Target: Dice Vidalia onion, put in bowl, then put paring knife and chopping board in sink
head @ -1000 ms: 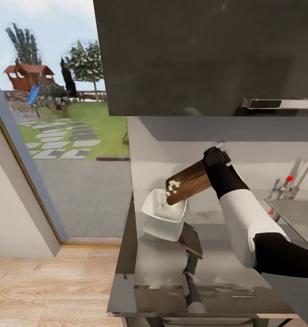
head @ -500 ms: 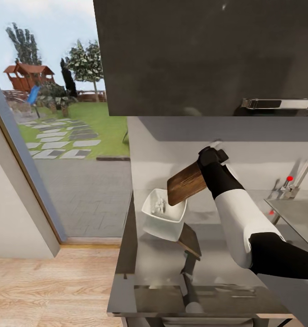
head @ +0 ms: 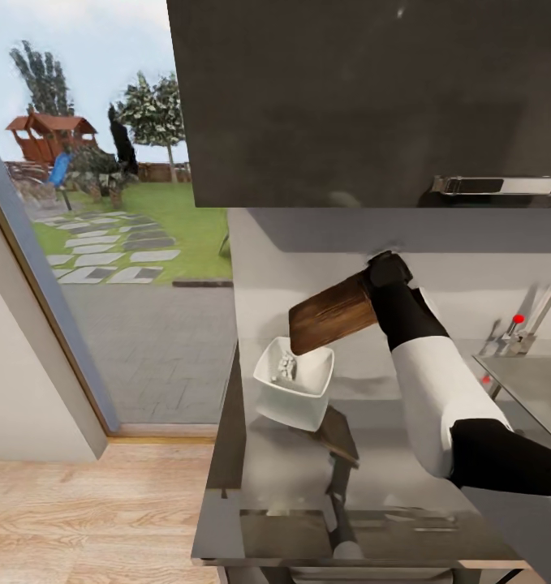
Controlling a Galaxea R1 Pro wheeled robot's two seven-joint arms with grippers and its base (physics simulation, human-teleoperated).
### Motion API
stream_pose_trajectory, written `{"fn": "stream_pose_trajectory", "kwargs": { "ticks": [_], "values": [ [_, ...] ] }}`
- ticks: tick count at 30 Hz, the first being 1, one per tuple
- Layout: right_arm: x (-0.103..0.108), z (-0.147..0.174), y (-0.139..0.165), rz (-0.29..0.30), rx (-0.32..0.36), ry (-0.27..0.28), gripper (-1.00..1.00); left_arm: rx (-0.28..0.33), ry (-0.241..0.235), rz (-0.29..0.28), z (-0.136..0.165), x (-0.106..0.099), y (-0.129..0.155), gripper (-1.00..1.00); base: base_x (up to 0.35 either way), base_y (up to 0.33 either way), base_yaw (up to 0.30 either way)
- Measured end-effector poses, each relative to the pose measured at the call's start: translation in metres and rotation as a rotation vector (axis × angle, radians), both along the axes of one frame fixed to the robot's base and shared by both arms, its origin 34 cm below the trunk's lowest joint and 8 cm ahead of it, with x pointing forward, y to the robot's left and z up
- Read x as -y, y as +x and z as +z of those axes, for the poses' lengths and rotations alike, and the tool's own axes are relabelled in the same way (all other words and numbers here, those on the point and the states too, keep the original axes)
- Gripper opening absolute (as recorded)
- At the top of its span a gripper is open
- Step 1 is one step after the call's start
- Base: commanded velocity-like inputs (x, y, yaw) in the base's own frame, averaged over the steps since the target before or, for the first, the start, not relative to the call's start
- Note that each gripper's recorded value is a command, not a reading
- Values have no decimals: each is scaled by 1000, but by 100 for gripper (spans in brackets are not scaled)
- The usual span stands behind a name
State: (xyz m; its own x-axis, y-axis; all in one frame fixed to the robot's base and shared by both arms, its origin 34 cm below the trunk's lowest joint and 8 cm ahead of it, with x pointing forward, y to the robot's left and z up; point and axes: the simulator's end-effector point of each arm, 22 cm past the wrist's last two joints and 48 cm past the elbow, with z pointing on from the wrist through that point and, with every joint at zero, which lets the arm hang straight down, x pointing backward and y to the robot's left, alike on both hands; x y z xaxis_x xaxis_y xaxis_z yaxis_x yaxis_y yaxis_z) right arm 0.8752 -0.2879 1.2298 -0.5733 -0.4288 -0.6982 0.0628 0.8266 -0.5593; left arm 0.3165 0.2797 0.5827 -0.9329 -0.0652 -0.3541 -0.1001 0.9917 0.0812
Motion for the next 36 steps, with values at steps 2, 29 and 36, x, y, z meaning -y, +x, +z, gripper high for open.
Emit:
{"fn": "stream_pose_trajectory", "kwargs": {
  "ticks": [2,29,36],
  "values": [
    [5,-4,-1,-5,-8,29,-100,0,0,0,0,0,0,100,0,0,0],
    [47,-32,-6,49,-53,373,-100,-3,-2,0,0,2,0,100,-252,0,0],
    [64,-31,-6,56,-30,470,-100,-3,-2,0,0,2,0,100,-336,0,0]
  ]
}}
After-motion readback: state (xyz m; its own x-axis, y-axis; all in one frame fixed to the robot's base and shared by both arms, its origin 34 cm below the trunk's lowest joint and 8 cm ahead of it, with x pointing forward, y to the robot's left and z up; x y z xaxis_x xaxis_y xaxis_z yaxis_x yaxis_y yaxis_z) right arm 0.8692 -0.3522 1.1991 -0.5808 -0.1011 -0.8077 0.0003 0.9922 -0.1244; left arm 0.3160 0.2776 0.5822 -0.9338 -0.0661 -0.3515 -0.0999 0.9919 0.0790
